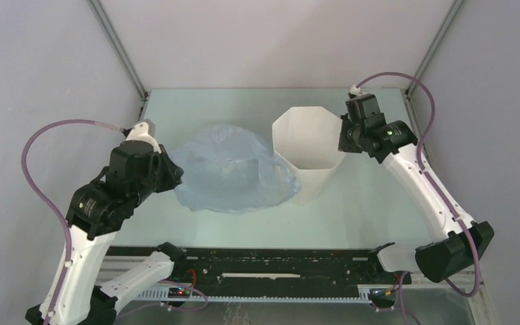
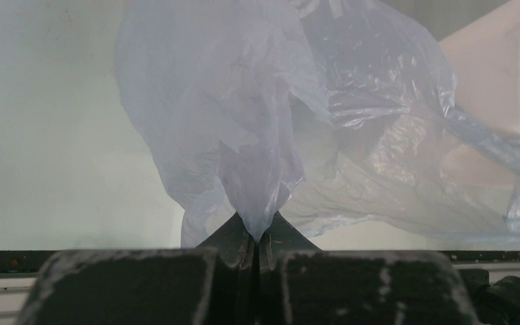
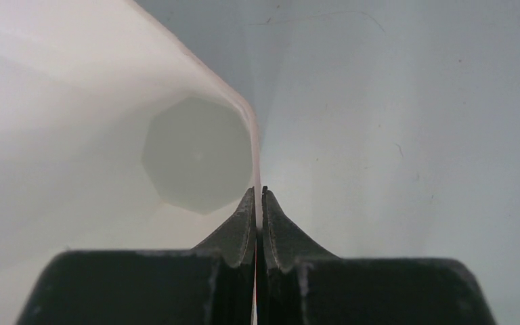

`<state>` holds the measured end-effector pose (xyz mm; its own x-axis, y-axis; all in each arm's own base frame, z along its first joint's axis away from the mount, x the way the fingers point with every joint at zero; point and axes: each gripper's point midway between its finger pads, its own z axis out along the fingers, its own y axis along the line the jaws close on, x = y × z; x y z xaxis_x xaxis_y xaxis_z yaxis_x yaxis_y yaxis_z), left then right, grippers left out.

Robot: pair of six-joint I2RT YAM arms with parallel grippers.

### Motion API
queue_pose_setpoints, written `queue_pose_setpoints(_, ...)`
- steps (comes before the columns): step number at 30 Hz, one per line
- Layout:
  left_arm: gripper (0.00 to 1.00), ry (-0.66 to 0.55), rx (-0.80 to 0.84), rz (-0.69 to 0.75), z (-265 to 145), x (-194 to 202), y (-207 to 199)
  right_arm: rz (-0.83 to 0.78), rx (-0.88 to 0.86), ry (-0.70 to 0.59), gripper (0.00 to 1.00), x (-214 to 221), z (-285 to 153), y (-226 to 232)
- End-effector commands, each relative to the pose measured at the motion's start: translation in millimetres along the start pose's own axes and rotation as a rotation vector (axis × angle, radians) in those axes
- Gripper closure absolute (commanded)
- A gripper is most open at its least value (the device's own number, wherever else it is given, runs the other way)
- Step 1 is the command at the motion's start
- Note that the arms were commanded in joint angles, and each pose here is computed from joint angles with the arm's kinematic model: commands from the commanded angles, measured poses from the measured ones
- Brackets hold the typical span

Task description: Put the trash bags into the trash bin

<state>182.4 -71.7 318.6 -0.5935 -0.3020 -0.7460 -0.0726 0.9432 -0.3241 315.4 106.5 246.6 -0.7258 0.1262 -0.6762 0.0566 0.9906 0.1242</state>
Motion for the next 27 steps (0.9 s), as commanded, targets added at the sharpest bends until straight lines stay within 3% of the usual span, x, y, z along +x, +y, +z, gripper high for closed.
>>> queue_pose_setpoints(1,1.00,-0.077,-0.047,-0.055,-6.9,-16.7,7.8,-0.042,-0.095,-0.085,1.00,-11.9,-16.1,23.8)
queue_pose_setpoints(3,1.00,-0.096,-0.044,-0.068,-9.4,-20.1,7.8,-0.059,-0.093,-0.087,0.96,-11.5,-15.8,25.7)
queue_pose_setpoints(7,1.00,-0.119,-0.040,-0.073,-16.4,-24.9,9.1,-0.082,-0.120,-0.057,0.49,-11.3,-18.2,33.0)
queue_pose_setpoints(11,1.00,-0.136,-0.049,-0.066,-22.4,-30.5,11.0,-0.106,-0.113,-0.036,0.31,-15.6,-34.7,35.6)
queue_pose_setpoints(16,1.00,-0.151,-0.049,-0.061,-23.1,-36.5,9.4,-0.103,-0.077,-0.097,0.26,-34.4,-78.3,25.4)
queue_pose_setpoints(21,1.00,-0.143,-0.034,-0.038,-21.9,-39.6,4.1,-0.113,-0.066,-0.104,0.24,-23.8,-117.7,18.2)
queue_pose_setpoints(27,1.00,-0.120,-0.022,-0.010,-15.5,-37.7,-0.8,-0.128,-0.377,-0.058,0.24,31.2,-155.6,77.3)
